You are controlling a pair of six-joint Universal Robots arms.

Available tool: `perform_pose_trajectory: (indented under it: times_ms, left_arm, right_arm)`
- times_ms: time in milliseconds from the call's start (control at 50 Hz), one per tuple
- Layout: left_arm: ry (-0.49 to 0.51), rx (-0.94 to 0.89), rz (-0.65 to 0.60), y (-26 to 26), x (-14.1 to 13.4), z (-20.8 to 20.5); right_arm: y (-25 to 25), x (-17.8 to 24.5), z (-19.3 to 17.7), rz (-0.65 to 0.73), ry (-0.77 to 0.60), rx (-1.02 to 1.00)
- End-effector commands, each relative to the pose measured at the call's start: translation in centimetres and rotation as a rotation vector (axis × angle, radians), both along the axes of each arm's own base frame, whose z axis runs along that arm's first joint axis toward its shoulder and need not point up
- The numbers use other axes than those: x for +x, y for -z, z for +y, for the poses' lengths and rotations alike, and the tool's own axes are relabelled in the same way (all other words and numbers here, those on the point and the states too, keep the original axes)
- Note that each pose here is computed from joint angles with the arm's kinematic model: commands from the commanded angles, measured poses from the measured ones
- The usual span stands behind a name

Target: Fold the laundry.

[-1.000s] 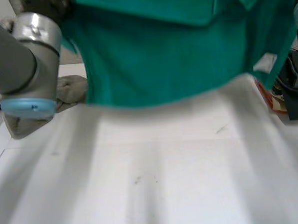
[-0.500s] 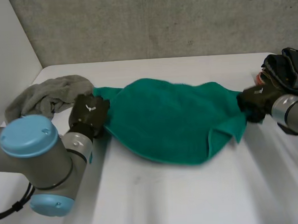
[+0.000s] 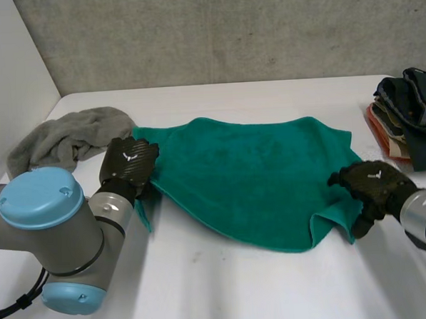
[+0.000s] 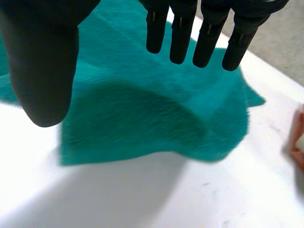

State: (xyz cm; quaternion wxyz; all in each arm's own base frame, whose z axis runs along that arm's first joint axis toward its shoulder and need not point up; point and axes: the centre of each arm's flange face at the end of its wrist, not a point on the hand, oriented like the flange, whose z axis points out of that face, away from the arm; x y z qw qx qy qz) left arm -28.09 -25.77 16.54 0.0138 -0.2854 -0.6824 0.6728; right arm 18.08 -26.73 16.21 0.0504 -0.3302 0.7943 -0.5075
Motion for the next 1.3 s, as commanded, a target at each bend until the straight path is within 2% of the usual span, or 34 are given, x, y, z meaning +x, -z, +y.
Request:
perform_pose_trajectory:
  times_ms: [20, 160, 300, 360, 420, 540, 620, 700, 800, 900, 960, 1040, 1080, 1100, 1160, 1180, 1220, 1260, 1300]
  left_arm:
    - [0.0, -0.001, 0.0, 0.0, 0.0, 0.0]
    - [-0.012, 0.009, -0.007, 0.1, 0.3, -0.1]
    - [-0.017, 0.032, -0.034, -0.7, 1.0, 0.7]
    - [-0.018, 0.033, -0.036, -2.1, 1.5, 1.6]
    - [-0.019, 0.015, -0.031, -4.7, 2.2, 2.7]
    - [-0.013, 0.004, -0.042, -9.3, 3.6, 5.6]
    - [-0.004, 0.027, -0.087, -11.0, 4.6, 7.5]
    - [0.012, 0.095, -0.184, -10.0, 5.0, 8.4]
    - [0.028, 0.165, -0.275, -7.0, 4.6, 7.7]
    - [0.033, 0.202, -0.344, -3.2, 3.4, 4.7]
    - [0.016, 0.166, -0.371, -2.2, 2.6, 1.7]
    - [0.006, 0.031, -0.362, -4.2, 1.1, -2.1]
    - [-0.013, -0.117, -0.313, -8.0, -0.2, -4.4]
    - [-0.02, -0.171, -0.286, -9.5, -0.6, -5.1]
    - [-0.067, -0.392, -0.158, -16.2, -1.4, -7.1]
    - [-0.079, -0.442, -0.129, -17.6, -1.4, -7.3]
    - [-0.09, -0.56, -0.049, -20.8, -1.8, -7.4]
    - [-0.097, -0.609, -0.005, -22.0, -1.8, -7.4]
    - [-0.101, -0.644, 0.048, -23.3, -1.5, -6.9]
  right_arm:
    - [1.2, 0.1, 0.6, 0.004, 0.0, -0.018]
    - [2.9, 0.7, -0.5, 0.004, -0.013, -0.049]
    - [2.8, 0.2, -2.2, 0.038, 0.061, -0.095]
    - [-0.2, -0.2, -2.5, 0.057, 0.095, -0.187]
    - [-6.3, -0.5, -1.5, 0.056, 0.109, -0.319]
    - [-14.7, -1.2, 2.4, 0.181, 0.044, -0.362]
    - [-16.3, -2.4, 3.9, 0.31, -0.006, -0.304]
    - [-15.5, -2.6, 4.3, 0.409, -0.07, -0.241]
    - [-10.9, -2.4, 2.3, 0.406, -0.12, -0.063]
    - [-7.4, -1.1, 0.5, 0.433, -0.154, 0.005]
    - [-6.4, -0.4, -2.3, 0.446, -0.093, -0.058]
    - [-8.4, 0.5, -6.2, 0.401, 0.034, -0.238]
    - [-10.2, 1.1, -7.4, 0.366, 0.069, -0.335]
    - [-12.6, 1.9, -8.6, 0.313, 0.094, -0.464]
    - [-16.5, 2.8, -10.2, 0.197, 0.143, -0.68]
    - [-18.6, 2.9, -11.1, 0.106, 0.182, -0.819]
    - [-20.1, 3.1, -11.7, 0.005, 0.203, -0.944]
    - [-22.2, 3.3, -11.5, -0.121, 0.215, -1.107]
    - [-23.1, 3.2, -10.8, -0.179, 0.221, -1.177]
